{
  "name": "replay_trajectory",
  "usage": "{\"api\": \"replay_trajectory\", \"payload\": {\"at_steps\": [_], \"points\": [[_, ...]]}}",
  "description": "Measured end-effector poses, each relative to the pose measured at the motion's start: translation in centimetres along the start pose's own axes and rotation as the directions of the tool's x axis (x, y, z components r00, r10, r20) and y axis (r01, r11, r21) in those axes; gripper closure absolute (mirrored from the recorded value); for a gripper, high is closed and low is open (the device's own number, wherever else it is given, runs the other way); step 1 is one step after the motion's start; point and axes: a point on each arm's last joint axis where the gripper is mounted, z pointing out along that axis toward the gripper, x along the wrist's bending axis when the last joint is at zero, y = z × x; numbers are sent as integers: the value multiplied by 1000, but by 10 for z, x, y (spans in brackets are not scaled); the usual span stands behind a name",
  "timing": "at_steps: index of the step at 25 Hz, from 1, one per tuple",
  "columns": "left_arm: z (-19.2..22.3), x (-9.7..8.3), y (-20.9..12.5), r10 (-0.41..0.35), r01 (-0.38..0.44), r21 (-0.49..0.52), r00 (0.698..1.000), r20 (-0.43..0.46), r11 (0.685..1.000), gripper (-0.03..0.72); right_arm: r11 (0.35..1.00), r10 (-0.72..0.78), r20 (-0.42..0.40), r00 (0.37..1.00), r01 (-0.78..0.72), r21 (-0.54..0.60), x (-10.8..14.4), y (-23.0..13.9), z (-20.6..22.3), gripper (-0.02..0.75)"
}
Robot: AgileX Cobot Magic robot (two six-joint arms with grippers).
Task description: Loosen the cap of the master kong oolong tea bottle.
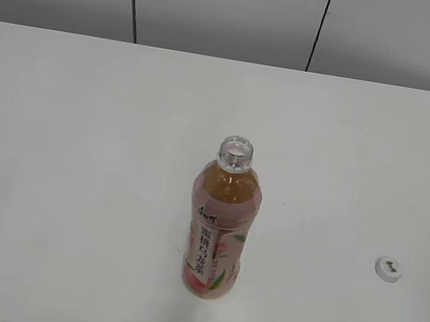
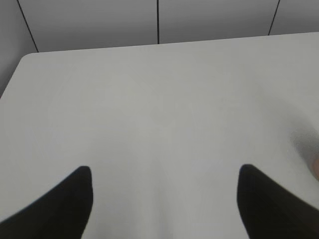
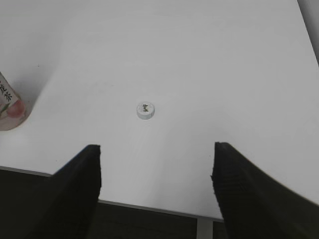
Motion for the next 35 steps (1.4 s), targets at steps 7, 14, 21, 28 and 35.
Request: {"api": "replay_trajectory", "payload": {"at_steps": [7,14,21,28,35], "points": [[0,0,0,1,-1,0,1000,2,1000,156,1000,1,0,1000,-1,-5,0,0,0,206],[0,0,0,0,0,-1,1000,3,1000,156,1000,1,0,1000,-1,-5,0,0,0,206],[0,0,0,1,-1,-1,1000,4,1000,156,999,54,98,994,-55,0,1,1,0,206],[0,0,0,0,0,-1,1000,3,1000,156,992,120,237,964,-123,-1,1,1,0,206],[0,0,0,0,0,-1,1000,3,1000,156,992,126,249,960,-128,-4,2,1,0,206]]}}
